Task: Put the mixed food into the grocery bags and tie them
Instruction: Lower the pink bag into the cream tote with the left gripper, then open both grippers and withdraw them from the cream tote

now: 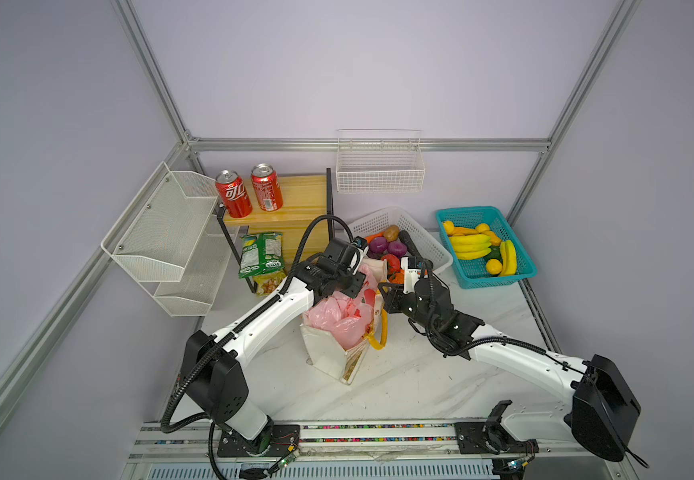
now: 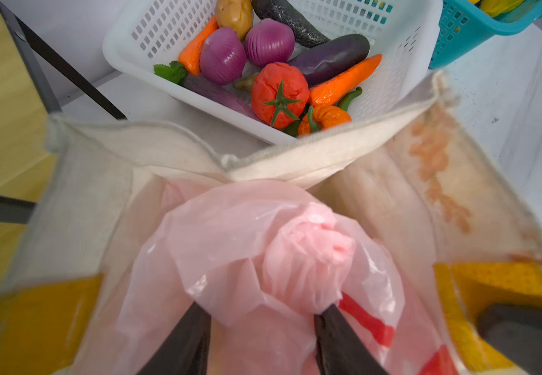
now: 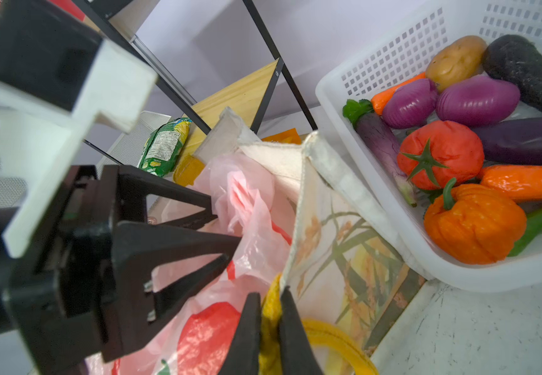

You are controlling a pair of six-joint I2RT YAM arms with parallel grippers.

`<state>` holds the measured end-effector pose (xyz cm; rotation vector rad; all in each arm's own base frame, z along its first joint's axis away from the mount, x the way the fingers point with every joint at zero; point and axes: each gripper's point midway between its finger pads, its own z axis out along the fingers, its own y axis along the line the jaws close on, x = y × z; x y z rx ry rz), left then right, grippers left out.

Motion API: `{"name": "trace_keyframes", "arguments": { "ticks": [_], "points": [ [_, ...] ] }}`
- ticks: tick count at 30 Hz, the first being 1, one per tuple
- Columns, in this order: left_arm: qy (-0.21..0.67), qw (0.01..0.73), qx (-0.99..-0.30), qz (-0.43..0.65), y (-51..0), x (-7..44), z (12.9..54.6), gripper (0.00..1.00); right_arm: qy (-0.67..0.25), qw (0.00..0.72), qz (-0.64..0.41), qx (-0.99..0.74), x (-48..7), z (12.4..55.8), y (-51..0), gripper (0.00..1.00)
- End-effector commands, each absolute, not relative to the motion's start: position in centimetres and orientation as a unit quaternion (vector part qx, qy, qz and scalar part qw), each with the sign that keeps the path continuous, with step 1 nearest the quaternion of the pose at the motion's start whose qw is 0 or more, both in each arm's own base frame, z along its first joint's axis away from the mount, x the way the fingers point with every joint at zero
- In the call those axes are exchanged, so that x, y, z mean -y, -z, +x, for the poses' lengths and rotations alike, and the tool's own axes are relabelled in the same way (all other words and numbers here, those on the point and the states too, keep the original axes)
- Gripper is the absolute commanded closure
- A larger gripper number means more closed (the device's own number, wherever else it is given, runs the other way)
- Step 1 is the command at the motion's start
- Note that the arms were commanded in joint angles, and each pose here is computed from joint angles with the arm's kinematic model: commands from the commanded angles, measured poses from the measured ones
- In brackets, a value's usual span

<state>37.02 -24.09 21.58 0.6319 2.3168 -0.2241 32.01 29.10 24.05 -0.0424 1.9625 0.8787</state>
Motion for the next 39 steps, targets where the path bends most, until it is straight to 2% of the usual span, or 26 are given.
{"name": "trace_keyframes", "arguments": {
  "ticks": [1, 4, 7, 13, 16, 19, 21, 24, 26, 29, 33, 39],
  "points": [
    [0.097, 0.310, -0.917, 0.231, -17.2, 23.9, 35.8, 0.50, -0.362, 0.510, -0.003, -0.781, -28.2, 32.6, -26.4, 0.96],
    [0.096, 0.294, -0.923, 0.231, -15.2, 23.8, 35.6, 0.48, -0.362, 0.511, -0.004, -0.780, -28.2, 32.6, -26.5, 0.96],
    [0.113, 0.304, -0.917, 0.232, -16.3, 24.4, 35.6, 0.45, -0.361, 0.510, -0.007, -0.781, -28.2, 32.6, -26.4, 0.96],
    [0.164, 0.398, -0.874, 0.224, -24.1, 25.0, 35.6, 0.32, -0.353, 0.514, -0.005, -0.782, -27.8, 32.5, -26.2, 0.95],
    [0.175, 0.455, -0.846, 0.216, -28.4, 24.0, 34.7, 0.27, -0.354, 0.516, -0.009, -0.780, -27.7, 32.3, -26.5, 0.90],
    [0.170, 0.496, -0.825, 0.210, -31.0, 22.6, 33.6, 0.23, -0.350, 0.518, -0.013, -0.781, -27.5, 32.2, -26.8, 0.76],
    [0.156, 0.521, -0.815, 0.199, -32.4, 21.1, 32.8, 0.21, -0.341, 0.521, -0.016, -0.782, -27.3, 32.3, -26.9, 0.58],
    [0.128, 0.556, -0.803, 0.171, -33.8, 18.5, 31.7, 0.19, -0.319, 0.536, -0.020, -0.781, -26.5, 32.3, -28.1, 0.41],
    [0.103, 0.590, -0.788, 0.140, -35.0, 16.2, 31.0, 0.16, -0.307, 0.555, -0.018, -0.773, -25.5, 32.2, -29.6, 0.20],
    [0.052, 0.646, -0.759, 0.062, -35.8, 11.5, 30.0, 0.10, -0.287, 0.587, -0.019, -0.757, -24.0, 31.9, -32.0, 0.04],
    [-0.021, 0.704, -0.706, -0.071, -35.0, 4.4, 28.0, 0.02, -0.195, 0.629, 0.005, -0.753, -20.1, 32.3, -33.6, 0.03],
    [-0.089, 0.712, -0.677, -0.164, -30.6, -1.6, 27.2, 0.00, -0.080, 0.654, 0.066, -0.750, -13.2, 34.6, -33.1, 0.03]
  ]
}}
